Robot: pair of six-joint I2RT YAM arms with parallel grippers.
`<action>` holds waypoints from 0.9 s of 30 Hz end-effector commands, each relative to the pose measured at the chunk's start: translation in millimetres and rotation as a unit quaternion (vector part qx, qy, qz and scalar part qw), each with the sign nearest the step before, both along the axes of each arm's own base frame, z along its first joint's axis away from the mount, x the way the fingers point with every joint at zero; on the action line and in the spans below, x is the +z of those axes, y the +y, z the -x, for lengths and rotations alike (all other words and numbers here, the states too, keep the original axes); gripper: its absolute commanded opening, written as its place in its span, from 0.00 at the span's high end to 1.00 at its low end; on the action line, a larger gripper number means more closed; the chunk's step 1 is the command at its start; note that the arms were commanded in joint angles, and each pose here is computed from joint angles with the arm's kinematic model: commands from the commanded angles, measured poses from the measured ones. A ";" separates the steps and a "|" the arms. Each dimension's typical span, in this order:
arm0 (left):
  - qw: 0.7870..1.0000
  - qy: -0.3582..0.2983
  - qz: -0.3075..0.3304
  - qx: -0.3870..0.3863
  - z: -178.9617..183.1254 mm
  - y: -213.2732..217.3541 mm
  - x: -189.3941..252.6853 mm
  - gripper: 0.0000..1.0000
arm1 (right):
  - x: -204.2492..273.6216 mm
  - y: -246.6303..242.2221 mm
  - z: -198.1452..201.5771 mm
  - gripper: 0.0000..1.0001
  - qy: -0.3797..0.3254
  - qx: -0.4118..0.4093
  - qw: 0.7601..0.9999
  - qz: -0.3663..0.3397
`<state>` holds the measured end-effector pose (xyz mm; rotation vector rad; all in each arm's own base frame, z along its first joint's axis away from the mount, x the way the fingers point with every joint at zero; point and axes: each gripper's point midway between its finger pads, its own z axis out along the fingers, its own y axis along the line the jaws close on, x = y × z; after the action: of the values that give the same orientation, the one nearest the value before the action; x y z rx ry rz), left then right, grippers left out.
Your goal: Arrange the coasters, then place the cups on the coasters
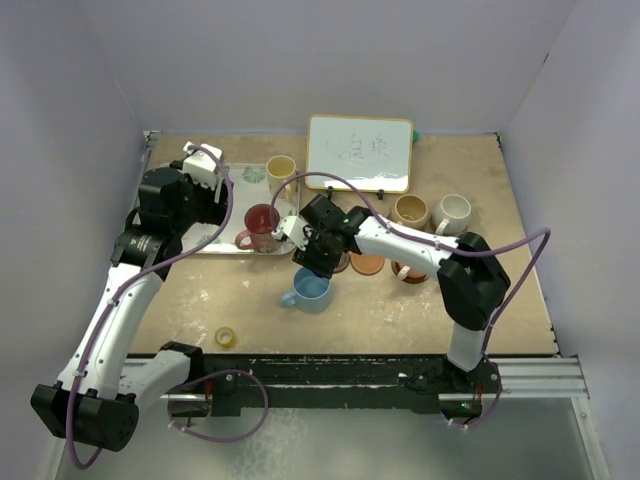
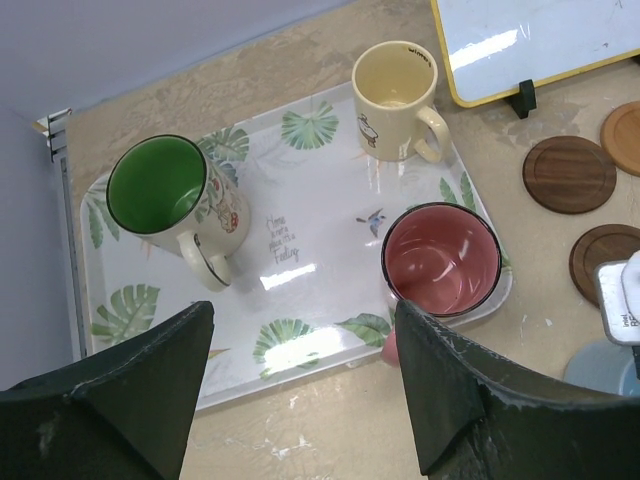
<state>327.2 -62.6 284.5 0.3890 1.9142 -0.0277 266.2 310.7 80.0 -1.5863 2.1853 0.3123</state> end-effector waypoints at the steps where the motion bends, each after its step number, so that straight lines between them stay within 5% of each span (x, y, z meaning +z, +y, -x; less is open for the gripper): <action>1: 1.000 -0.027 0.005 0.009 -2.3 3.9 15.9 0.30 | 6.0 5.0 -0.7 0.50 -0.007 -0.006 1.000 0.005; 21: 0.999 -0.027 -0.003 0.018 -3.1 8.0 13.5 0.30 | 17.9 8.6 3.7 0.97 -0.012 0.029 0.999 0.016; 27: 0.999 -0.028 -0.003 0.017 -3.3 7.9 15.2 0.30 | 48.6 -0.5 15.5 1.00 -0.018 0.061 0.998 0.007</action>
<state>327.9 -58.3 284.3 0.3740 1.9178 -0.0033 254.0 304.3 70.7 -1.7251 2.2048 0.2380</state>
